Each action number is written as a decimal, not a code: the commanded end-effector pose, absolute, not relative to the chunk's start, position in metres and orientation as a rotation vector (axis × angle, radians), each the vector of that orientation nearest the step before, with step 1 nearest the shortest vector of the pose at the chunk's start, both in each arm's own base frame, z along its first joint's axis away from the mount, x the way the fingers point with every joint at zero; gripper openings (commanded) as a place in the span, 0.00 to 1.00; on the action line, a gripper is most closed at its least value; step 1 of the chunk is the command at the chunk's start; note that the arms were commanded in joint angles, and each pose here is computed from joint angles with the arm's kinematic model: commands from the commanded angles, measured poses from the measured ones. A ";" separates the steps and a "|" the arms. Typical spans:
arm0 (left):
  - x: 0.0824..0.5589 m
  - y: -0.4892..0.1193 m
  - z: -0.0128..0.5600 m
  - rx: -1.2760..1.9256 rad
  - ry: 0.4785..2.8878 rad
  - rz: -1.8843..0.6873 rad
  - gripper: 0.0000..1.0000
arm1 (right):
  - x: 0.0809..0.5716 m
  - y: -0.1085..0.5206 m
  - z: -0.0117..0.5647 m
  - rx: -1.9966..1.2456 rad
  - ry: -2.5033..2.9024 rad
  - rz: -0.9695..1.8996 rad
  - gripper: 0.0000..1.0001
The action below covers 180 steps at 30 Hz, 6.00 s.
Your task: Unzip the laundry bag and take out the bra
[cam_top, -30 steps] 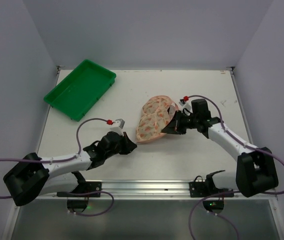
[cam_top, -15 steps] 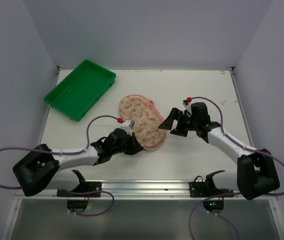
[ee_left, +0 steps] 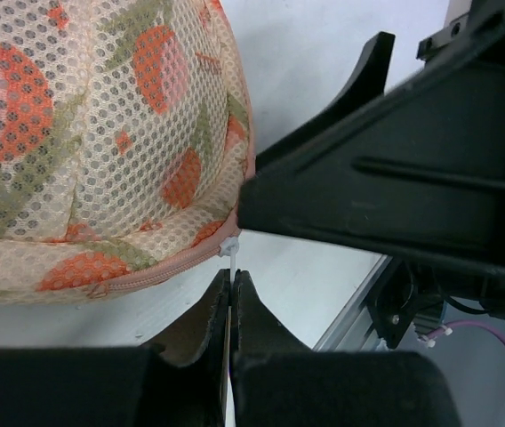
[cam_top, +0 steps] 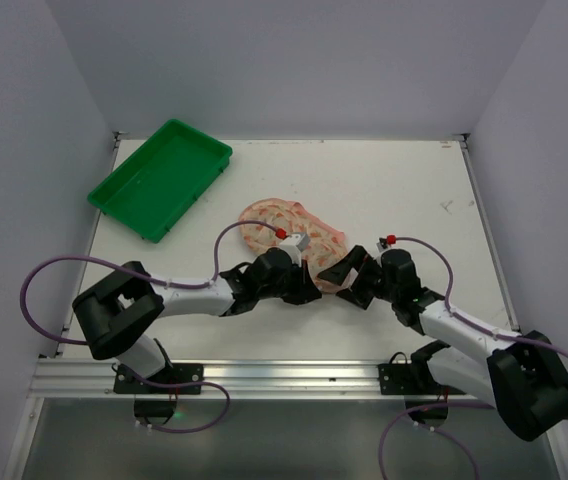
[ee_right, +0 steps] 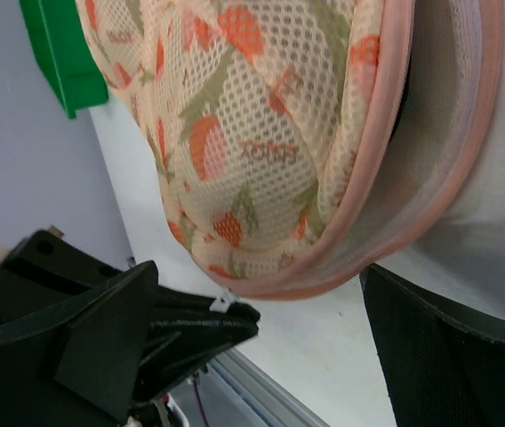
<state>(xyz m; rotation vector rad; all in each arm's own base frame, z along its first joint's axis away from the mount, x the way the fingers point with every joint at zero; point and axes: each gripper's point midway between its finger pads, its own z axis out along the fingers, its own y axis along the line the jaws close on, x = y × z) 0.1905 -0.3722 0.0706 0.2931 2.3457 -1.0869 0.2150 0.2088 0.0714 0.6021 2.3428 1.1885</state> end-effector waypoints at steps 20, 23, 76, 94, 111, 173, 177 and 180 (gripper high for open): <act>0.197 -0.292 0.041 0.122 2.395 -0.810 0.00 | 0.243 0.203 0.071 0.727 2.264 1.110 0.00; 0.201 -0.256 0.022 0.008 2.434 -0.742 0.00 | 0.241 0.203 0.072 0.727 2.253 1.116 0.00; 0.406 -0.337 0.122 0.043 2.203 0.216 0.70 | 0.204 0.135 0.120 0.416 2.162 0.684 0.99; 0.355 -0.401 0.097 0.224 2.288 0.026 0.03 | 0.204 0.131 0.123 0.437 2.107 0.703 0.99; 0.320 -0.401 0.186 0.154 2.236 -0.468 0.00 | 0.193 0.097 0.180 0.381 1.915 0.631 0.99; 0.306 -0.436 0.083 0.301 2.233 -0.119 0.65 | 0.186 0.085 0.145 0.557 1.984 0.590 0.99; 0.309 -0.431 0.075 0.305 2.224 -0.067 0.59 | 0.186 0.085 0.146 0.557 1.981 0.590 0.99; 0.312 -0.424 0.067 0.301 2.218 -0.012 0.49 | 0.186 0.084 0.145 0.556 1.982 0.589 0.99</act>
